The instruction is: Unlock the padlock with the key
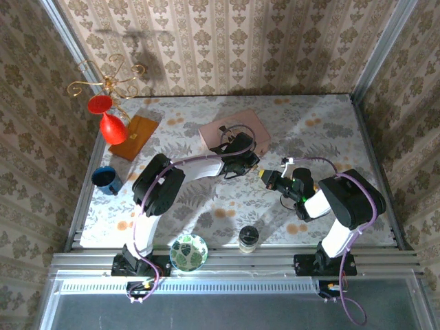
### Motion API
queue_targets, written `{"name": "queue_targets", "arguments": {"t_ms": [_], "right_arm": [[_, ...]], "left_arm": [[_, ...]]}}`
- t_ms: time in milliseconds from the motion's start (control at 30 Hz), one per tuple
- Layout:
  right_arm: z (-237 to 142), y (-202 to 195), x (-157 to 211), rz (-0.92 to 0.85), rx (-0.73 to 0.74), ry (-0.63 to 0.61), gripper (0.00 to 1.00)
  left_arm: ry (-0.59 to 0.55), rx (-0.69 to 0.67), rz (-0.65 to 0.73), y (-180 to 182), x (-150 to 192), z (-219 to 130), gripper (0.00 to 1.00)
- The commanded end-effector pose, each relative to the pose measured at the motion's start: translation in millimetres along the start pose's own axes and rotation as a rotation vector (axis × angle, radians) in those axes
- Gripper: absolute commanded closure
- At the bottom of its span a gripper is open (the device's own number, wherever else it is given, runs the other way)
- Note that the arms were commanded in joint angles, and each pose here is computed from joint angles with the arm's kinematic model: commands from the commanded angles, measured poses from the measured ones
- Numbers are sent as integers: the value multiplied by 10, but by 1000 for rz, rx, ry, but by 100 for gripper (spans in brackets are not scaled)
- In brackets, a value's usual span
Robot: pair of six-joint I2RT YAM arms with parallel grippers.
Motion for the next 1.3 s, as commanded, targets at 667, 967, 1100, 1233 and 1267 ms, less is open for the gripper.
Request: {"name": "queue_targets", "arguments": {"t_ms": [667, 967, 1100, 1233, 1267], "right_arm": [[-43, 66, -29, -51, 0, -17, 100], [-23, 64, -24, -49, 3, -17, 100], [-14, 78, -40, -49, 0, -21, 100], [-5, 76, -52, -49, 3, -25, 100], [-2, 76, -56, -49, 3, -26, 100]], "left_arm": [[-1, 143, -9, -404, -28, -83, 100], [1, 151, -6, -426, -23, -93, 100], [4, 149, -9, -413, -15, -83, 100], [5, 153, -9, -426, -12, -86, 100], [5, 153, -8, -427, -11, -86, 100]]}}
Point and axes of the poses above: each hand's point on the last joint's axis, 136 mm out from that joint toward the fingers, its own z axis out along the fingers, its own y axis along the line the jaws close on, x = y × z, the point moved 2 cm from there along -z, back along the fingers, and after that the axes turned 3 degrees about z, right-handed, at the moved point
